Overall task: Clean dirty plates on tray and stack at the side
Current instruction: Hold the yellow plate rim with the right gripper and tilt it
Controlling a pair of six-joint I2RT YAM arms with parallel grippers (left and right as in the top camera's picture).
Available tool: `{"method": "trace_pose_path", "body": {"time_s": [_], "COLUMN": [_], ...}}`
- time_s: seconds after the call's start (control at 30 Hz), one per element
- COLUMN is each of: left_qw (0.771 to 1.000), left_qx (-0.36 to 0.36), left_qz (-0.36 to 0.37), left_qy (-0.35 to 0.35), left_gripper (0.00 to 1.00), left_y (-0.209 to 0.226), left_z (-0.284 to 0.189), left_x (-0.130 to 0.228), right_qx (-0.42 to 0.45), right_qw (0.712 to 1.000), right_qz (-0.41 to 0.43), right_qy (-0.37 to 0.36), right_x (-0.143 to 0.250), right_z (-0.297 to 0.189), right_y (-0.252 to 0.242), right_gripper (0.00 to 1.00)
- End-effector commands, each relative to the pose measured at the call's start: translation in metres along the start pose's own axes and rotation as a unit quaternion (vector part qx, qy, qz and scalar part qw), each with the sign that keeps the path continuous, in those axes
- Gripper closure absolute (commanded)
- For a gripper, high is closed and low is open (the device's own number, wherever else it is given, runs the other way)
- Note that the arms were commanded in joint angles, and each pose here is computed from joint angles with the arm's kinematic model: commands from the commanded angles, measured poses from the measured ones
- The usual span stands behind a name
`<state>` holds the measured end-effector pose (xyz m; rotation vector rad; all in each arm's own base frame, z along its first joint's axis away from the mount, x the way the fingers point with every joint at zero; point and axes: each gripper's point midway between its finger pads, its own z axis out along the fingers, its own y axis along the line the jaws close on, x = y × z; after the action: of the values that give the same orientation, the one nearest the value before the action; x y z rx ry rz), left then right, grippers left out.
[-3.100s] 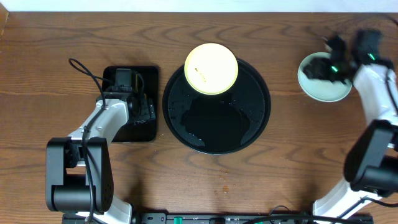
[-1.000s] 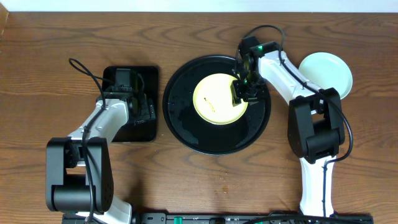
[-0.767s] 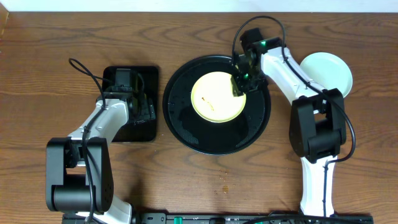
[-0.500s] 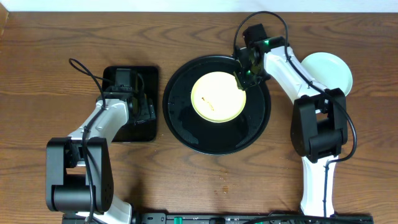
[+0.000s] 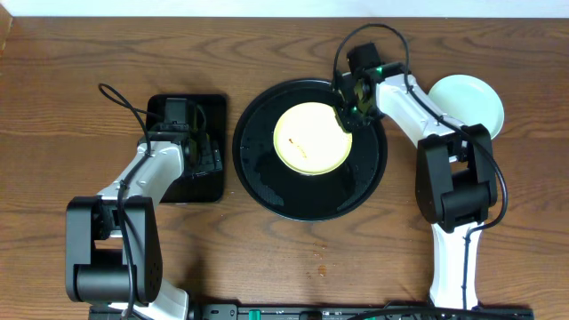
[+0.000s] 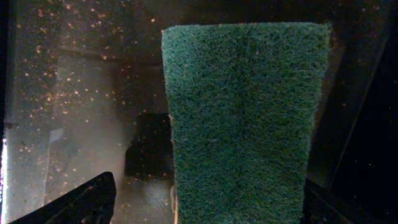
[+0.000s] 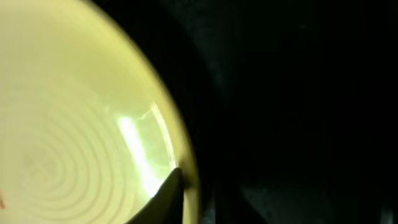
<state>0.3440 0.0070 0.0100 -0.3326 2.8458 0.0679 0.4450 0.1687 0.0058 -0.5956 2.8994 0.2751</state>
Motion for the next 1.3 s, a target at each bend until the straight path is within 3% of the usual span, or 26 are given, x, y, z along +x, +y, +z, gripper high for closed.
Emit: {"method": "trace_pose_path", "body": {"time_s": [0.0, 0.17, 0.33, 0.57, 0.87, 0.97, 1.03, 1.27], "left_qw": [1.0, 1.0, 1.0, 1.0, 1.0, 1.0, 1.0, 1.0], "left_qx": [-0.003, -0.003, -0.003, -0.003, -0.003, -0.003, -0.003, -0.003], "left_qz": [0.002, 0.002, 0.002, 0.002, 0.002, 0.002, 0.002, 0.002], "left_qy": [0.004, 0.004, 0.004, 0.004, 0.004, 0.004, 0.004, 0.004], "left_gripper": [0.13, 0.13, 0.13, 0.13, 0.13, 0.13, 0.13, 0.13], "left_y": [0.002, 0.002, 0.002, 0.002, 0.002, 0.002, 0.002, 0.002], "left_z": [0.002, 0.002, 0.002, 0.002, 0.002, 0.002, 0.002, 0.002], "left_x": [0.001, 0.001, 0.001, 0.001, 0.001, 0.001, 0.001, 0.001], "right_qx": [0.007, 0.007, 0.006, 0.01, 0.016, 0.017, 0.017, 0.008], "right_qw": [1.0, 1.0, 0.996, 0.981, 0.969, 0.967, 0.969, 0.988], "right_qz": [-0.004, 0.015, 0.092, 0.19, 0.238, 0.243, 0.233, 0.146], "right_qy": [-0.016, -0.026, -0.009, 0.04, 0.071, 0.079, 0.081, 0.043], "right_x": [-0.006, -0.007, 0.005, 0.031, 0.048, 0.052, 0.053, 0.033], "right_z": [-0.014, -0.034, -0.05, -0.047, -0.044, -0.044, -0.043, -0.045], "right_y": [0.003, 0.005, 0.009, 0.011, 0.013, 0.015, 0.018, 0.012], "right_gripper": [0.99, 0.99, 0.99, 0.99, 0.98, 0.9, 0.77, 0.53]}}
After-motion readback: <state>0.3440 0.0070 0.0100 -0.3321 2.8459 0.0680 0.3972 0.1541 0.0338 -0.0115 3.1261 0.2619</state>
